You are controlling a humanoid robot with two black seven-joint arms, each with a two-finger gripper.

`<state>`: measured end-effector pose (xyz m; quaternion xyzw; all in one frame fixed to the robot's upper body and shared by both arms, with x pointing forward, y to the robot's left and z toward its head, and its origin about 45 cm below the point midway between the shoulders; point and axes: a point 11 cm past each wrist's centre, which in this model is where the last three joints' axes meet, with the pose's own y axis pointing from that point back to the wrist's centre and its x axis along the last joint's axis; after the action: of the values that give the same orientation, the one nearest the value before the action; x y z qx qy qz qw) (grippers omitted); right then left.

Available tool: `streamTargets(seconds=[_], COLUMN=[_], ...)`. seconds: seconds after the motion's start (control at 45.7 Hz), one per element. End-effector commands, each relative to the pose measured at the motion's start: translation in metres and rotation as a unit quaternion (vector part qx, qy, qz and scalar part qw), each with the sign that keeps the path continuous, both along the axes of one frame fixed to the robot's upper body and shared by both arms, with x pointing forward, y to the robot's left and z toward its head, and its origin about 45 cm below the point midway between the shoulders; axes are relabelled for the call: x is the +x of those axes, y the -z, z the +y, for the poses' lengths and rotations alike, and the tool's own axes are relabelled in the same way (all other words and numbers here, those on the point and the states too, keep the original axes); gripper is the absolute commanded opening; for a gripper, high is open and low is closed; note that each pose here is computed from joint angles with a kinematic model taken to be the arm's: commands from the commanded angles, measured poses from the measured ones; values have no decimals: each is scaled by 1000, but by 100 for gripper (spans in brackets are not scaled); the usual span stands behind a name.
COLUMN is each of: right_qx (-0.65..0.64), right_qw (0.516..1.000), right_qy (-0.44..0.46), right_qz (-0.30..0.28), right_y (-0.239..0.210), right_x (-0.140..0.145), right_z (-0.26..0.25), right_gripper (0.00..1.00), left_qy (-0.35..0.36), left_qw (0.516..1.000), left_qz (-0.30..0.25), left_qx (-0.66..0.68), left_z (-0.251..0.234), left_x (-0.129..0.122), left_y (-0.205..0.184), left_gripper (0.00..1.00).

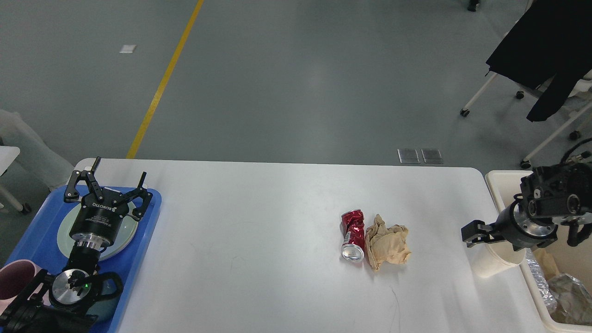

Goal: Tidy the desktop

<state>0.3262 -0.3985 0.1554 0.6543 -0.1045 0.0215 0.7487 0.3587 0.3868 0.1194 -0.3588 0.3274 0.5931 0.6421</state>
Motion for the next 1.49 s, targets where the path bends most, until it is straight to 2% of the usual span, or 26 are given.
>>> streamTargets(seconds=[0.0, 0.11, 0.307, 0.416, 0.679, 0.789, 1.358, 1.468], right_qx=[-9, -8, -5, -8, -6, -5, -35, -37], right_qw=[1000, 1000, 1000, 1000, 1000, 1000, 999, 998], right_qy=[5, 4, 1, -3, -3, -5, 20, 43], right_qz=[-3, -8, -9, -7, -1, 6, 13, 37], right_y=[17, 25, 32, 40, 47, 50, 41, 12], right_x=[0, 4, 4, 4, -1, -4, -5, -6], right_z=[-9, -8, -5, -4, -3, -1, -5, -15], right_gripper=[98, 98, 79, 76, 35, 0, 0, 0], left_qy=[-1, 0, 0, 0, -1, -1, 0, 0], left_qw=[1000, 1000, 1000, 1000, 1000, 1000, 1000, 1000], left_qz=[0, 0, 0, 0, 0, 0, 0, 0], left_qx=[0, 0, 0, 0, 0, 0, 0, 0], left_z=[0, 0, 0, 0, 0, 0, 0, 0], left_x=[0, 0, 0, 0, 0, 0, 0, 0], left_y=[0, 0, 0, 0, 0, 0, 0, 0], left_gripper=[96, 96, 96, 96, 96, 96, 96, 96])
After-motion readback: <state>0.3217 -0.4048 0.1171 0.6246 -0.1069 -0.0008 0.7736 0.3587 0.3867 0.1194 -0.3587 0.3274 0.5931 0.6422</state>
